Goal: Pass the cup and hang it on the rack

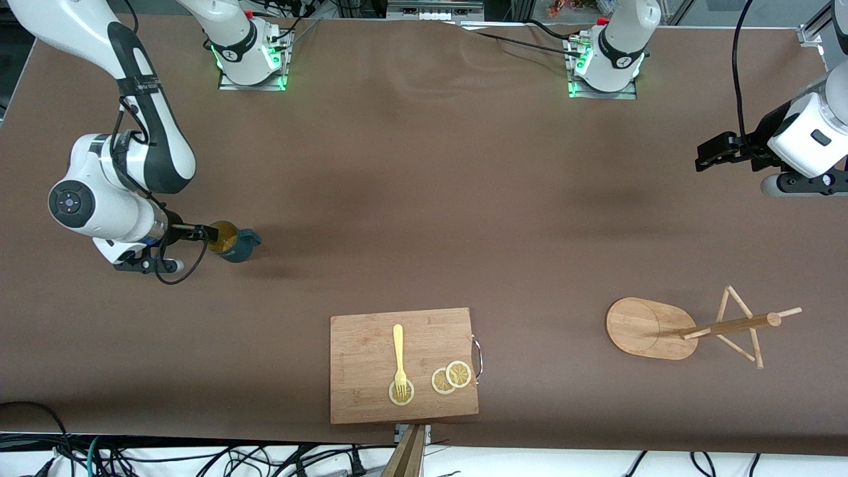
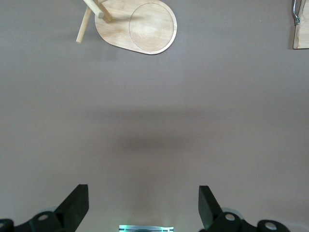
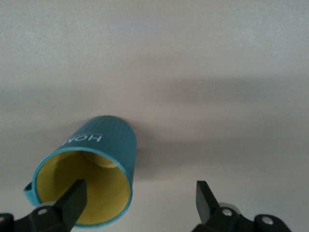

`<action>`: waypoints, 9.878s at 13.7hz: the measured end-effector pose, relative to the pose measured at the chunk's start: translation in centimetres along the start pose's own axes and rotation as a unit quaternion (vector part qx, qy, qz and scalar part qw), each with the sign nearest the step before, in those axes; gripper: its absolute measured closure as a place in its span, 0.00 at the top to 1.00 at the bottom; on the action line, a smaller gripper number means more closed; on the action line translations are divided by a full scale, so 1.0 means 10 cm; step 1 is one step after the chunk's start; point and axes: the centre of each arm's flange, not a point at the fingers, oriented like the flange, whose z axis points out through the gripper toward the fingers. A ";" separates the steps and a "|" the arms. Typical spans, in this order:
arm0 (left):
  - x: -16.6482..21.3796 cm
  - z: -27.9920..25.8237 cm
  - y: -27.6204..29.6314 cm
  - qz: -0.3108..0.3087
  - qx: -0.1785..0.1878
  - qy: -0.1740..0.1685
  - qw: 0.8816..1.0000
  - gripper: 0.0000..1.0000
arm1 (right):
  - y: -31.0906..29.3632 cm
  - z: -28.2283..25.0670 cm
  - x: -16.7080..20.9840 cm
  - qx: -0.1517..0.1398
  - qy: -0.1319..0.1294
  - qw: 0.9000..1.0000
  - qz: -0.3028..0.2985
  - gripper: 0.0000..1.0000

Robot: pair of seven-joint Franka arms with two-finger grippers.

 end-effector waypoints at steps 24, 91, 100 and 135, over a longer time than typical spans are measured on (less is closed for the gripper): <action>-0.02 0.02 0.02 0.002 0.001 -0.010 1.000 1.00 | -1.65 -0.94 0.08 0.034 0.032 0.994 -0.097 0.04; -0.26 5.08 1.46 0.494 -0.468 0.452 0.576 1.00 | 0.66 -3.66 -0.95 0.006 0.026 0.999 -0.023 1.00; -0.17 5.20 1.84 0.490 -0.471 0.455 0.576 1.00 | 0.57 -3.59 -0.93 0.006 0.017 0.999 -0.042 1.00; -0.50 3.06 -2.20 -0.035 -0.634 0.267 0.725 0.21 | 0.40 -3.56 -0.88 0.004 0.016 0.998 -0.054 1.00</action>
